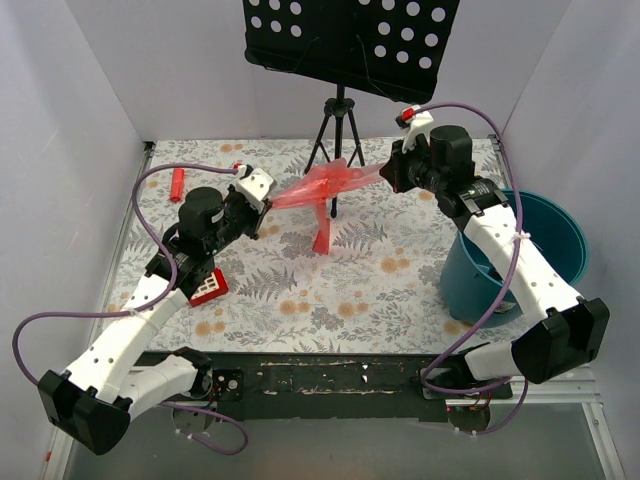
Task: Put the trash bags into the trash bin
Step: Unfold the trash bag at the center of the board.
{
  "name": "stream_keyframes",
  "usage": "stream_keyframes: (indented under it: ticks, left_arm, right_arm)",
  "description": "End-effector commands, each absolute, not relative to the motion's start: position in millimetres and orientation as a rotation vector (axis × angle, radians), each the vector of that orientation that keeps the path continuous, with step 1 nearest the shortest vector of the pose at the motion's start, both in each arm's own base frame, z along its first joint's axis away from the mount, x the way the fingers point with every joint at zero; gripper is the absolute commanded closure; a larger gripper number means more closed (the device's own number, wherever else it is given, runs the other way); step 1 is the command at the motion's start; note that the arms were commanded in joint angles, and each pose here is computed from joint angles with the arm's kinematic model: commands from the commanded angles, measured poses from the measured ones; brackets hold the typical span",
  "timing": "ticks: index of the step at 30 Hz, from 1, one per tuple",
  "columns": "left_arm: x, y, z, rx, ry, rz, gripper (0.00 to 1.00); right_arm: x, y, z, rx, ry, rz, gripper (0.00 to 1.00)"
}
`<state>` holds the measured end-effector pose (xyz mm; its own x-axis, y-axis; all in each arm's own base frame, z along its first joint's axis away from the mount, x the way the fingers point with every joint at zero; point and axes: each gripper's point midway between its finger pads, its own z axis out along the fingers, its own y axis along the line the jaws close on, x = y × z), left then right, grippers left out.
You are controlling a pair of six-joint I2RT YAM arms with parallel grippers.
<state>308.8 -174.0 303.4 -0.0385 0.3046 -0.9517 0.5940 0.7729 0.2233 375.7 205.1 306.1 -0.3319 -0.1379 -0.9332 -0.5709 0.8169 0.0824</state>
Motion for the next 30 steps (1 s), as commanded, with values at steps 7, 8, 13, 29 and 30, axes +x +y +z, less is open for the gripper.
stream_keyframes:
  ticks: [7, 8, 13, 29, 30]
  left_arm:
    - [268, -205, 322, 0.886, 1.552, -0.541, 0.31]
    - [262, -213, 330, 0.915, 1.532, -0.595, 0.26]
    - [267, -239, 337, 0.944, 1.534, -0.72, 0.11]
    - [340, -280, 266, 0.663, 1.649, -0.75, 0.09]
    - [347, -282, 264, 0.643, 1.642, -0.747, 0.1]
  right_arm:
    - [368, 205, 329, -0.546, 1.822, 0.53, 0.99]
    - [368, 207, 330, -0.548, 1.817, 0.53, 0.99]
    - [369, 220, 337, -0.56, 1.8, 0.564, 0.99]
    - [364, 247, 373, -0.571, 1.722, 0.631, 0.99]
    - [364, 248, 372, -0.574, 1.725, 0.636, 0.99]
